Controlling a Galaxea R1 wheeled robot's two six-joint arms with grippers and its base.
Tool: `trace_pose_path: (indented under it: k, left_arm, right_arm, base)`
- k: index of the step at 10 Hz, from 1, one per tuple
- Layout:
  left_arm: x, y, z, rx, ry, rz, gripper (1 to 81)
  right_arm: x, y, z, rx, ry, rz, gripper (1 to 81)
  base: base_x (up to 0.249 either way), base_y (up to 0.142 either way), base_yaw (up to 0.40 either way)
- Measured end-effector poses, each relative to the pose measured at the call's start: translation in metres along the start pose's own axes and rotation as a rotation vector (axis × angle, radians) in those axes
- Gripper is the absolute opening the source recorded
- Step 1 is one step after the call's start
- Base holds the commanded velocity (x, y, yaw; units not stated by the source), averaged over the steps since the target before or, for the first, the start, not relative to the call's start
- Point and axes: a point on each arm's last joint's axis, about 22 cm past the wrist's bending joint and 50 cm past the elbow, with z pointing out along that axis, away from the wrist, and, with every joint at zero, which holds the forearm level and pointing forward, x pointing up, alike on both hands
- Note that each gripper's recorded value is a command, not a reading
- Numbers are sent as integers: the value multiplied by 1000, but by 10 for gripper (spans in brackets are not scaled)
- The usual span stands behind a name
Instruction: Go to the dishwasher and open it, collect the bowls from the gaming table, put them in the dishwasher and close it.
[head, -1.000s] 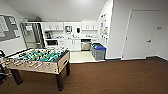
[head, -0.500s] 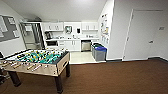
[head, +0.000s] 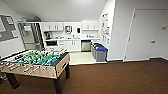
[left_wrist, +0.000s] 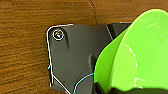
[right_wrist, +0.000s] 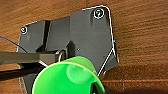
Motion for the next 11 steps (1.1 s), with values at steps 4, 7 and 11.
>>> trace_pose_path:
  k: [4,7,11]
  left_arm:
    - [2,0,0,0,3,1,10]
    - [2,0,0,0,3,1,10]
    - [2,0,0,0,3,1,10]
  right_arm:
    - [0,0,0,0,1,0,10]
    - [0,1,0,-1,1,0,10]
    - [4,0,0,0,5,-2,10]
  base:
    - [141,0,0]
    - [140,0,0]
    - [140,-33,0]
